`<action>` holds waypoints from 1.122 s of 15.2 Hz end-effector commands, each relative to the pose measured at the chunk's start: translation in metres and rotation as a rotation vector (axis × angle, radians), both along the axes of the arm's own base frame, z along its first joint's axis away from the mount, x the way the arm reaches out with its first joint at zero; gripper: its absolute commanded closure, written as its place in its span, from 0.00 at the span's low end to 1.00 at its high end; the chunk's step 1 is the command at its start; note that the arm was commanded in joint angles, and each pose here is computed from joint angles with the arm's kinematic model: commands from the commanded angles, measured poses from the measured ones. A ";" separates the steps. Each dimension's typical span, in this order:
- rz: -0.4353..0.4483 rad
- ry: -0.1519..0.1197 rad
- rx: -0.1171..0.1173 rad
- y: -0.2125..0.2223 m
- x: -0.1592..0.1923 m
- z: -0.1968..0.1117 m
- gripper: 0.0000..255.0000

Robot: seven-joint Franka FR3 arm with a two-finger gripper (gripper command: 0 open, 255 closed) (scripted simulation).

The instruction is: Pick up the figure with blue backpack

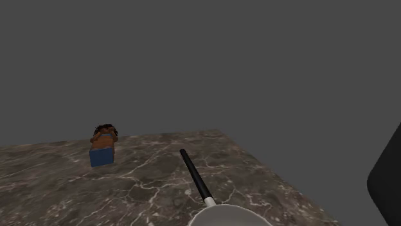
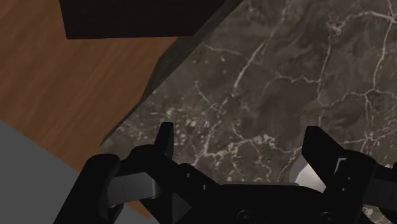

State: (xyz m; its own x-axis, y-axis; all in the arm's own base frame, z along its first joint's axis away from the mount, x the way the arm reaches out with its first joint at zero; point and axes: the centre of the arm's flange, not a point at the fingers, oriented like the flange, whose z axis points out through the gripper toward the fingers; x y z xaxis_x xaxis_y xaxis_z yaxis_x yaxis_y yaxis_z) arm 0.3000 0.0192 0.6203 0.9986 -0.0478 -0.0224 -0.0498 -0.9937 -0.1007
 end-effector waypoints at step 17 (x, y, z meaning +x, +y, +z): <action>0.265 -0.094 -0.036 0.182 0.103 -0.009 0.00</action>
